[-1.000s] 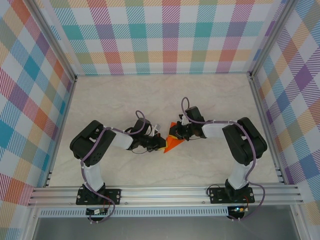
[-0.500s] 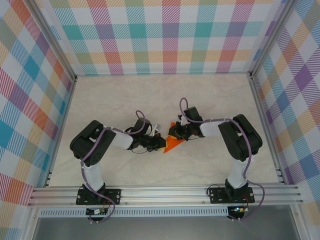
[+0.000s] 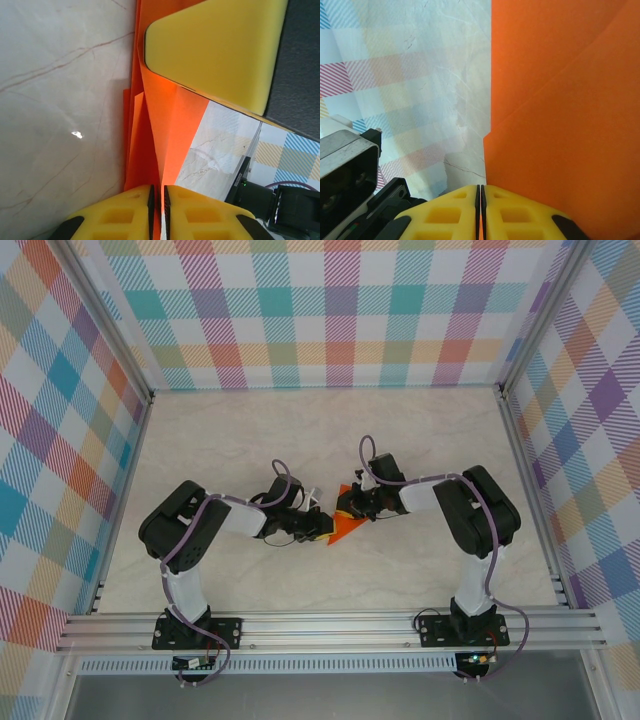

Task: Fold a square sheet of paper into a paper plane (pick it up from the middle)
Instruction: Fourth fold the wing at the center of the table.

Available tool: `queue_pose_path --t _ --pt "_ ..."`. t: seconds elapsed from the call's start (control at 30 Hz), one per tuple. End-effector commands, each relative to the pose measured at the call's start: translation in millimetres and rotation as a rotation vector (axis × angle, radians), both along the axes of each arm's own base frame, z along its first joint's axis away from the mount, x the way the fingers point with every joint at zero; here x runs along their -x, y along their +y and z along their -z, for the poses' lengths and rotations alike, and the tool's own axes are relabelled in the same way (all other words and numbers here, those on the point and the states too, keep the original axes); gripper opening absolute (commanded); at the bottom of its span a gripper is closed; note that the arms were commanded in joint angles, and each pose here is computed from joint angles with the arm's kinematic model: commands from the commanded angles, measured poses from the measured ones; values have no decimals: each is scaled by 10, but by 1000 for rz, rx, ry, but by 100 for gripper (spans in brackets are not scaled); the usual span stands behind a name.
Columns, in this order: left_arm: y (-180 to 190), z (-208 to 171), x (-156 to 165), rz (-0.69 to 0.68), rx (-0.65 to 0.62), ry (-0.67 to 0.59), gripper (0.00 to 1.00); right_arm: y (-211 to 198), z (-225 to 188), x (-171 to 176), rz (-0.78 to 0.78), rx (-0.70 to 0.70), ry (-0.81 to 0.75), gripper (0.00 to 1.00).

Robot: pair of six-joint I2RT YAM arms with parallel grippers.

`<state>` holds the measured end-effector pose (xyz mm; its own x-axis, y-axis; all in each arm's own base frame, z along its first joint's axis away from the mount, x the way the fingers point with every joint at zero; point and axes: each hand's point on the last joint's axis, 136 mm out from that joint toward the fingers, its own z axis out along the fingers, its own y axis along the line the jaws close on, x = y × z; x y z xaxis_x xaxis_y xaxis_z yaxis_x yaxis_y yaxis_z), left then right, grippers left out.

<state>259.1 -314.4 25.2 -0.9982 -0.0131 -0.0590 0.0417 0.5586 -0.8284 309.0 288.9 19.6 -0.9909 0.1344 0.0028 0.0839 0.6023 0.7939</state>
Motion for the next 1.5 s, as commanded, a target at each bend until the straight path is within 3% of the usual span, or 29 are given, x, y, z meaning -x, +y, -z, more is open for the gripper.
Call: queue_pose_path --t 0.0,0.4,0.57,0.9,1.17,1.47 --pt "183 132 57 -19 -86 40 17 -176 377 132 30 93 64 12" --pt "184 188 210 44 -133 74 7 -197 396 151 33 102 67 12" --pt "240 272 296 55 -188 98 9 -212 414 167 36 109 69 12" --pt "150 131 370 113 -167 78 12 -227 424 181 36 115 70 12" --pt "120 100 416 141 -153 86 4 -245 446 197 38 122 73 12" --pt "241 226 585 204 -256 149 2 -273 484 206 43 141 78 11"
